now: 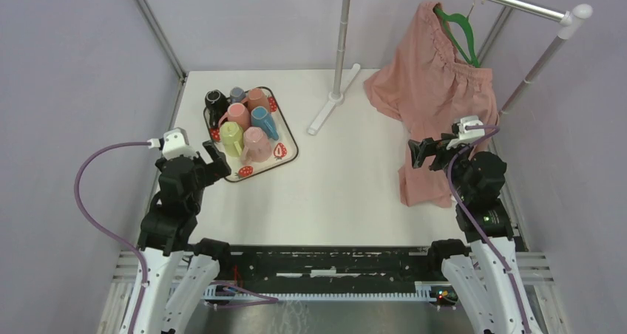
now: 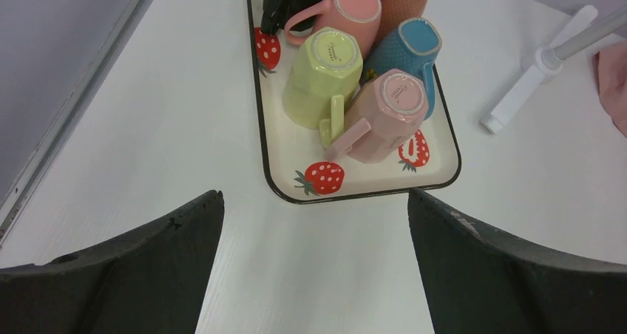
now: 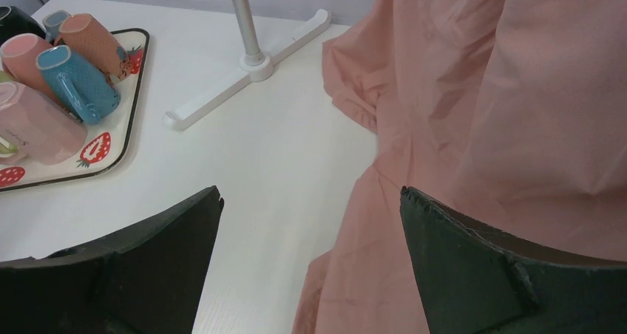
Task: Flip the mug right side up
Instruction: Turn over the cup on the tray.
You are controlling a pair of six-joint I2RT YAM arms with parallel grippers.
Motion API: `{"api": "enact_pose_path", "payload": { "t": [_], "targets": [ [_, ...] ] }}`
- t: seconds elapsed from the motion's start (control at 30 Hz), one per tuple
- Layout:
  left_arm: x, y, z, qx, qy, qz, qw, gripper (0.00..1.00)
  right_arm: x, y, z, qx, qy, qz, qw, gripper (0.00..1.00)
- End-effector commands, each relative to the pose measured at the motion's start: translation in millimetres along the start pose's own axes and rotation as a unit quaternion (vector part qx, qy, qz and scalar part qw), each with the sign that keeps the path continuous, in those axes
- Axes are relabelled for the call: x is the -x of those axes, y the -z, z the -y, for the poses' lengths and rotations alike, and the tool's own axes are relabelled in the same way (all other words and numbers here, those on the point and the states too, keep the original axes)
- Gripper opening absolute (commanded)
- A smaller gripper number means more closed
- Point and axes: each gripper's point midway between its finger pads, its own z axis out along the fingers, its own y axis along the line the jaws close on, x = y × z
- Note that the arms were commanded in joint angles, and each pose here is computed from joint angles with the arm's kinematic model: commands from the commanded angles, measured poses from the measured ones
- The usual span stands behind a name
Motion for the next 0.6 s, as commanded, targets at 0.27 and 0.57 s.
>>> {"api": "enact_pose_path", "payload": {
  "t": [0.27,0.57],
  "targets": [
    [10,-2,2,0.004,0.022,0.02,1.0,1.0,-3,-9,13,-0.054,-0.084,-0.009,0.995,0.98],
    [8,-3,0,0.01,0.023,0.017,1.0,1.0,-8,-18,-2,-0.013,-0.098,-0.029,0.995,0.98]
  ]
}}
